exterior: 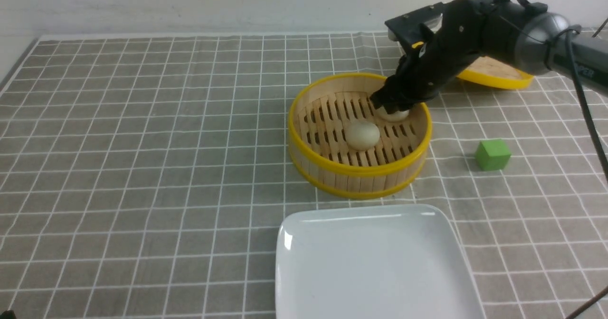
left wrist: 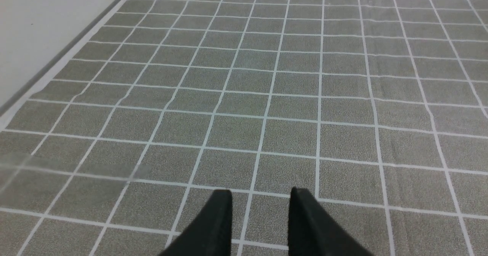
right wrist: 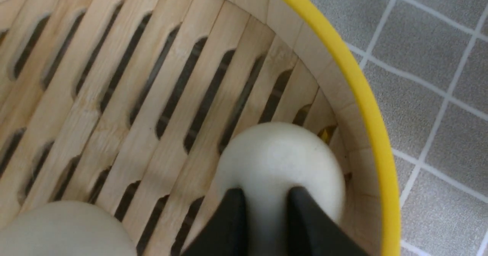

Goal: Put the steamed buns into the plate on the grey tablecloth.
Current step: 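Reach toward a bun in the bamboo steamer with the right gripper, then move the steamed bun from the bamboo steamer onto the white plate with the right gripper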

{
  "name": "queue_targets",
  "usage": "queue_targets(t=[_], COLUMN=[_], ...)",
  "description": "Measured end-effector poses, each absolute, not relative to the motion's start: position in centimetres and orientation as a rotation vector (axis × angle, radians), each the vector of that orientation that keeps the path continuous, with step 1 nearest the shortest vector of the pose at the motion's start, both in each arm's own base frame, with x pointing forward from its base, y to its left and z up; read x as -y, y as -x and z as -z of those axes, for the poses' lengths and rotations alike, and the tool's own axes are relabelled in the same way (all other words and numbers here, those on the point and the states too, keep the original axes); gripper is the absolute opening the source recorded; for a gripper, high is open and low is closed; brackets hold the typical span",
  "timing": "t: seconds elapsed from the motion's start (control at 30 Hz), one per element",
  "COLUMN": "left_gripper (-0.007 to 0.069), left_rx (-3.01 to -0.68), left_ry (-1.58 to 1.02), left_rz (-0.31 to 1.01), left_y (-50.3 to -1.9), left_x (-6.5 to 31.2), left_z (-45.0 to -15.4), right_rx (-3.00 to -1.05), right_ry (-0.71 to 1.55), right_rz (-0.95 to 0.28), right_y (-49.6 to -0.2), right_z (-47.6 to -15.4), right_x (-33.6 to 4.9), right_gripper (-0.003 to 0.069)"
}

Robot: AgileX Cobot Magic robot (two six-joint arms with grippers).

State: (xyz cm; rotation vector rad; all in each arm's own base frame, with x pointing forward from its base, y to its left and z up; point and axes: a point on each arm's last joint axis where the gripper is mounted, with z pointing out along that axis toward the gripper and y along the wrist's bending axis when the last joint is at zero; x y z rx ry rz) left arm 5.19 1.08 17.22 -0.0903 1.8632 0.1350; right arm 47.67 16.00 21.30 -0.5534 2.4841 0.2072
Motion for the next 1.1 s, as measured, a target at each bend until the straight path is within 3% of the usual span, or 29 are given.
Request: queue_targets(t=[0.1,0.3,0.43,0.6,0.77,0.83,0.93,1.1], left_gripper=[0.0241,0.0241,0.0241,0.0241,0.0241,0.0241,0.0241,0.0241], left_rx=[-1.863,-1.863,-1.863,-1.863,-1.863,-1.863,-1.863,-1.863], left_ry=[0.09,0.09,0.09,0.09,0.09,0.09,0.09,0.089], left_rz=[-0.135,-0.135,-0.135,-0.135,-0.135,-0.135,-0.135,-0.137], left_y=[-5.2,-5.2,-5.2,-5.2,-5.2,-5.2,-5.2,-5.2], left_x=[-1.1,-1.1,-1.1,-1.1,-1.1,-1.1,-1.1,-1.1], left_z=[-17.2,-17.2,-17.2,-17.2,-17.2,-17.2,-17.2,-17.2], right_rx=[-2.482,-2.438,-2.427,-2.405,-2.588,-2.723,-2.814,-2.892], right_ry=[0.559,0.568,0.601,0.629,0.727,0.849,0.901,0.869], right_rz=[-0.211,-0.251,-0.39,-0.577,-0.767,-0.816,-0.803,-0.738], right_y=[-47.1,-43.5,-36.9,-31.9,-27.2,-24.3,-21.8,-21.2], right_z=[-22.9,-30.8,-39.2,-42.7,-37.3,-32.6,-27.5,-22.3], right_x=[-15.9,-15.0,-14.0,-13.8,-16.0,-17.6,-19.0,-19.9], right_gripper=[0.0013,0.0011,0.0011,0.0015,0.0015,0.0016,0.0018,0.002])
